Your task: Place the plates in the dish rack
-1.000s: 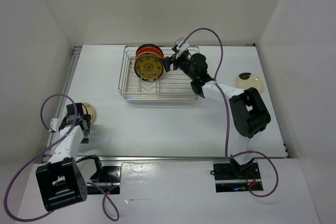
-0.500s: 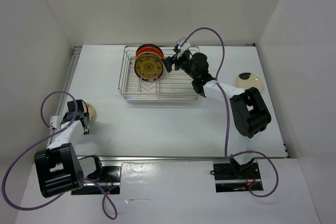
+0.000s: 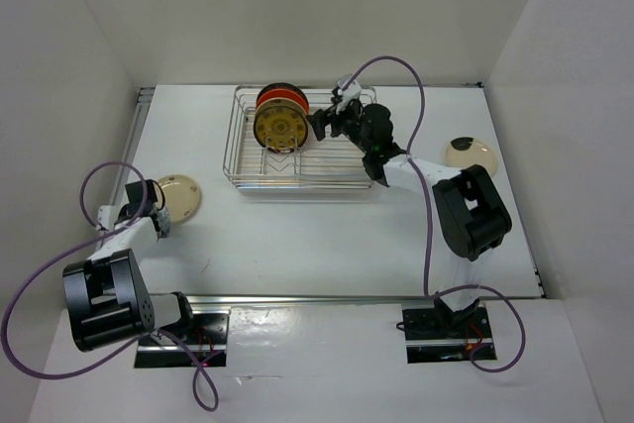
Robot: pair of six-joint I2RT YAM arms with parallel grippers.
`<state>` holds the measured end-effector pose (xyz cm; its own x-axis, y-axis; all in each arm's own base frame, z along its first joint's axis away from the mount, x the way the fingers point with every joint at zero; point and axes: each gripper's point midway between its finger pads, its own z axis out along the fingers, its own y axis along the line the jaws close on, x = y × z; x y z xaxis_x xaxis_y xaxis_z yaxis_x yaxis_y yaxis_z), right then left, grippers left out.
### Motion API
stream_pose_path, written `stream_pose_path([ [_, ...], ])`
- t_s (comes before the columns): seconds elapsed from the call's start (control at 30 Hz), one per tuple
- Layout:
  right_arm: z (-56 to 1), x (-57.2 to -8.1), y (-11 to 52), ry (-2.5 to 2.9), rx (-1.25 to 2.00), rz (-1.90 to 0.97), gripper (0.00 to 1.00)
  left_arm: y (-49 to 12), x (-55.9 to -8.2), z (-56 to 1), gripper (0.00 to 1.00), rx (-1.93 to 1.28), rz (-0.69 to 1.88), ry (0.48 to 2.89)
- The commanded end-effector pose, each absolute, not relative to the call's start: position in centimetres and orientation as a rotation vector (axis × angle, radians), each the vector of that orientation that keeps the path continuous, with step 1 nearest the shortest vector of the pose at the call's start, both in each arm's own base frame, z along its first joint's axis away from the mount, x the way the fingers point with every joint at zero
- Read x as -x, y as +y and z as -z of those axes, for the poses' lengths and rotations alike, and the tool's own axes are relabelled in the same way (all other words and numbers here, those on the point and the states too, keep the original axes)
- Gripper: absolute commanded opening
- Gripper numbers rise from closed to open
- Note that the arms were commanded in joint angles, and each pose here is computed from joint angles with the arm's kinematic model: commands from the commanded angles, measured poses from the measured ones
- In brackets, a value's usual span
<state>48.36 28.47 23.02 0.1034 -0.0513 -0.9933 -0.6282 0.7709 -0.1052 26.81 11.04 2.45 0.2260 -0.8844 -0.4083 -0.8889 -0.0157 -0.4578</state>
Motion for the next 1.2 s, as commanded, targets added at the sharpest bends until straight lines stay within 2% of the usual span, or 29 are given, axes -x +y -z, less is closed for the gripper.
stream_pose_path([
  [0.0, -27.8, -49.7, 26.3, 1.397, 0.400, -0.445, 0.88, 10.7, -26.6, -2.1, 0.00, 1.792, -0.033, 1.749],
  [0.2, -30.3, -49.2, 24.0, 1.431, 0.279, -0.573, 0.88, 12.2, -29.4, -7.6, 0.00, 1.521, -0.071, 1.756],
  [0.37, -32.9, -48.8, 21.4, 1.435, 0.201, -0.504, 0.93, 13.9, -32.1, -18.0, 0.00, 1.143, -0.103, 1.648],
  [0.47, -33.3, -49.1, 18.9, 1.495, 0.084, -0.435, 0.95, 15.4, -33.3, -26.1, 0.00, 0.818, -0.254, 1.559],
  [0.53, -33.4, -48.7, 17.3, 1.516, 0.038, -0.406, 0.97, 15.6, -33.9, -29.4, 0.00, 0.695, -0.305, 1.531],
  [0.6, -33.3, -48.5, 15.2, 1.524, -0.016, -0.398, 0.98, 13.8, -35.9, -34.5, 0.00, 0.387, -0.296, 1.523],
  [0.63, -33.2, -48.5, 14.4, 1.537, -0.038, -0.392, 0.98, 12.9, -37.2, -34.7, 0.00, 0.278, -0.269, 1.563],
  [0.67, -32.3, -48.9, 12.7, 1.559, -0.078, -0.373, 0.98, 9.7, -38.4, -35.5, 0.00, 0.072, -0.147, 1.586],
  [0.7, -32.6, -48.8, 11.7, 1.559, -0.114, -0.377, 0.98, 8.3, -38.9, -38.6, 0.00, -0.110, -0.154, 1.546],
  [0.77, -31.0, -49.1, 9.2, 1.606, -0.173, -0.354, 0.99, 4.6, -40.1, -39.6, 0.00, -0.381, -0.007, 1.555],
  [0.9, -29.3, -49.2, 6.1, 1.669, -0.253, -0.344, 0.99, 0.3, -41.0, -39.9, 0.00, -0.671, 0.180, 1.467],
  [1.0, -27.9, -49.1, 4.6, 1.693, -0.292, -0.303, 0.99, -2.0, -41.0, -39.4, 0.00, -0.805, 0.320, 1.386],
  [1.17, -25.8, -48.4, 2.4, 1.742, -0.340, -0.210, 0.99, -6.6, -42.8, -38.5, 0.00, -0.990, 0.408, 1.252],
])
